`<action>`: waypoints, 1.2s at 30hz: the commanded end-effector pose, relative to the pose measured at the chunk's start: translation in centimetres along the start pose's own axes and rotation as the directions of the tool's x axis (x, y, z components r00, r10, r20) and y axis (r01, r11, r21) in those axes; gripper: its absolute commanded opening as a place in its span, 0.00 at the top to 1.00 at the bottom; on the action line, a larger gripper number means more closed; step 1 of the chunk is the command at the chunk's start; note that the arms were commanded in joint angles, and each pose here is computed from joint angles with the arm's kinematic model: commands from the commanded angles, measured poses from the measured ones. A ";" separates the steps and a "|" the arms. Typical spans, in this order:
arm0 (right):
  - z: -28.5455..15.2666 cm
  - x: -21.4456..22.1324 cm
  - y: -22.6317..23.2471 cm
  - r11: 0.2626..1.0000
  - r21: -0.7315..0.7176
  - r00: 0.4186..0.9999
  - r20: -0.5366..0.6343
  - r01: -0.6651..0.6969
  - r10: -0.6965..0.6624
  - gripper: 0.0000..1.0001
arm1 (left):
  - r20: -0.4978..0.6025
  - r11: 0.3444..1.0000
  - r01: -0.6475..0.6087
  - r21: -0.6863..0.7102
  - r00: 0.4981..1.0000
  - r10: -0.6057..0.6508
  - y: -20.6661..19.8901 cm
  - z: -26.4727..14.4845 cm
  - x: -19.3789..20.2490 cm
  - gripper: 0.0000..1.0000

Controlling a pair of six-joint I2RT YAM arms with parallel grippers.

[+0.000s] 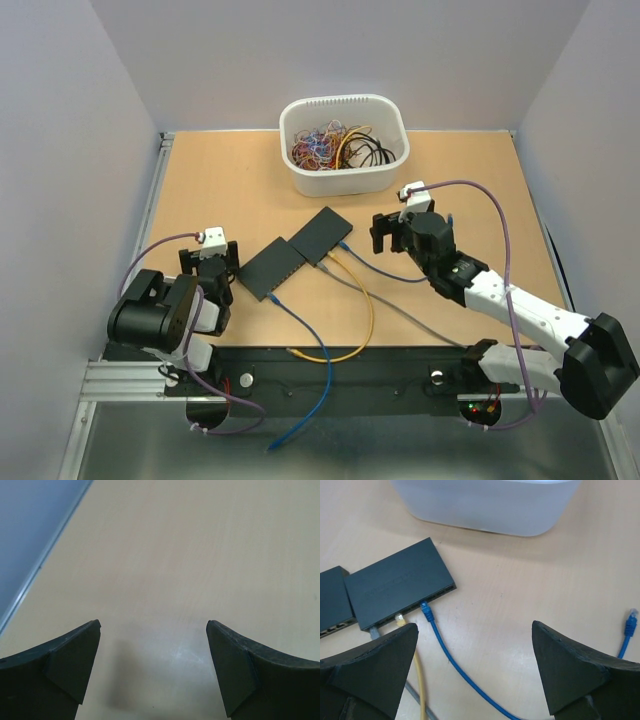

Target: Insert the plug into the switch port

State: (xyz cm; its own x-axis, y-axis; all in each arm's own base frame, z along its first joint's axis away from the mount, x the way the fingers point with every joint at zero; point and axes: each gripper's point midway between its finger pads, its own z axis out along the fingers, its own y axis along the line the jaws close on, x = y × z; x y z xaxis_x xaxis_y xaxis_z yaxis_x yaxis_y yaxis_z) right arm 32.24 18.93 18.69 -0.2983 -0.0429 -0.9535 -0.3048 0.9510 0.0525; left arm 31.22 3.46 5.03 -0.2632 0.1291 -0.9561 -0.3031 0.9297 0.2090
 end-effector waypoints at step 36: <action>-2.7 5.0 -21.4 0.863 0.431 0.899 0.434 -0.262 0.057 0.00 | 0.417 0.961 0.256 0.101 0.867 -0.274 -0.4 2.0 -13.9 0.01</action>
State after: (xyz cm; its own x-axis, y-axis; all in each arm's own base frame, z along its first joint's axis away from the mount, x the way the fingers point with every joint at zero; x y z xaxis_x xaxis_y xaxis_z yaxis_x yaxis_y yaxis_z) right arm 32.45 -3.72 6.78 -0.1811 0.1185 -0.9763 0.3141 0.9477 0.0568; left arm 35.45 1.95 8.49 -0.1358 0.0564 -0.9891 -0.2518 0.9636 0.0895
